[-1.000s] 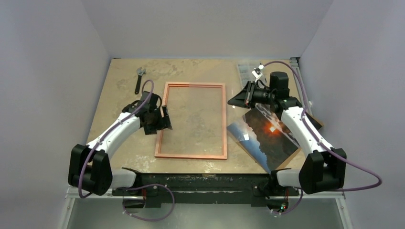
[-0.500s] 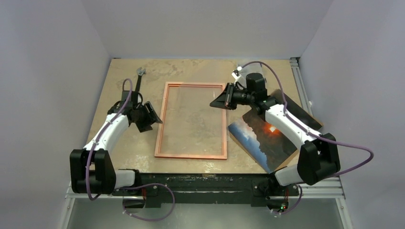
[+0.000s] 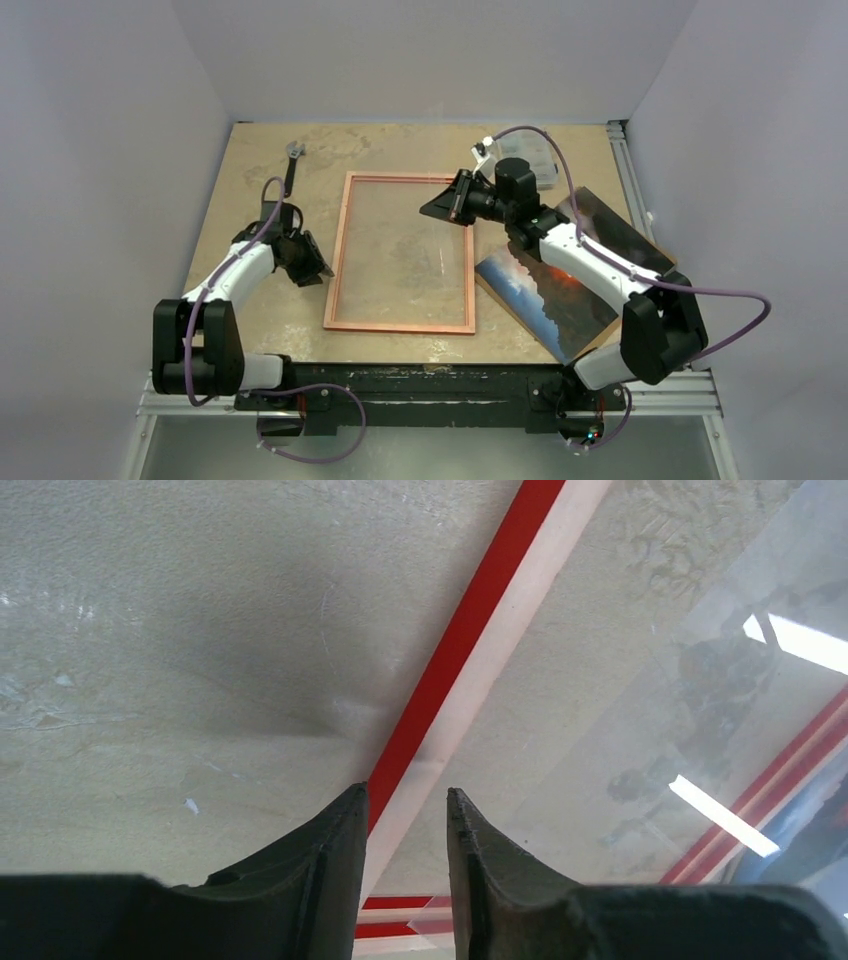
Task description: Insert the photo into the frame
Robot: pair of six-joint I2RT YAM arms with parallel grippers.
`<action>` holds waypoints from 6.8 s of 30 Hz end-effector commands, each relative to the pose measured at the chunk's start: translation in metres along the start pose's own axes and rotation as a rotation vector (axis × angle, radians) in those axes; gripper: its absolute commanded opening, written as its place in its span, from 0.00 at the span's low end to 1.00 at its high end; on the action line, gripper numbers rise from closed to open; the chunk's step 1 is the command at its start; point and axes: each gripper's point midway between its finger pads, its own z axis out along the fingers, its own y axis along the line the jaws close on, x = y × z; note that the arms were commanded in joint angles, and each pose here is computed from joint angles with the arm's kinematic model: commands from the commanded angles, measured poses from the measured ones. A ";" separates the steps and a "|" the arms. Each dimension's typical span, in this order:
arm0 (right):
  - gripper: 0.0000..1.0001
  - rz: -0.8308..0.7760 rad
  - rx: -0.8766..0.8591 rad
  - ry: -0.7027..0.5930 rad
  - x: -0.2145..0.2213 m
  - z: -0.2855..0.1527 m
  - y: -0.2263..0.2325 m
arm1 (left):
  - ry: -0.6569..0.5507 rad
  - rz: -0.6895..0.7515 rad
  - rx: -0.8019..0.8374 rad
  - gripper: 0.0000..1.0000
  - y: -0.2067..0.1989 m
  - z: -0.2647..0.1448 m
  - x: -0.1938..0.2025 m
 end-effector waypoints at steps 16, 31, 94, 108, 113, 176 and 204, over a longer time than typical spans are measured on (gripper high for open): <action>0.00 0.091 -0.030 -0.063 -0.002 0.023 -0.012 | 0.009 0.029 -0.061 0.13 0.015 0.018 -0.003; 0.00 0.202 -0.020 -0.019 0.016 0.019 -0.021 | 0.017 0.034 -0.086 0.07 0.021 0.022 -0.002; 0.00 0.384 -0.122 0.039 0.019 0.018 0.009 | 0.021 0.047 -0.121 0.00 0.027 0.021 0.002; 0.00 0.359 -0.112 0.123 0.034 0.027 -0.002 | 0.022 0.052 -0.129 0.00 0.027 0.021 0.002; 0.00 0.374 -0.112 0.129 0.038 0.030 -0.007 | 0.022 0.057 -0.129 0.00 0.026 0.021 0.001; 0.20 0.203 0.192 0.273 0.092 0.024 -0.108 | 0.037 0.104 -0.128 0.00 0.013 0.021 0.006; 0.92 0.124 0.412 0.286 0.085 0.015 -0.137 | 0.037 0.119 -0.141 0.00 0.015 0.018 0.005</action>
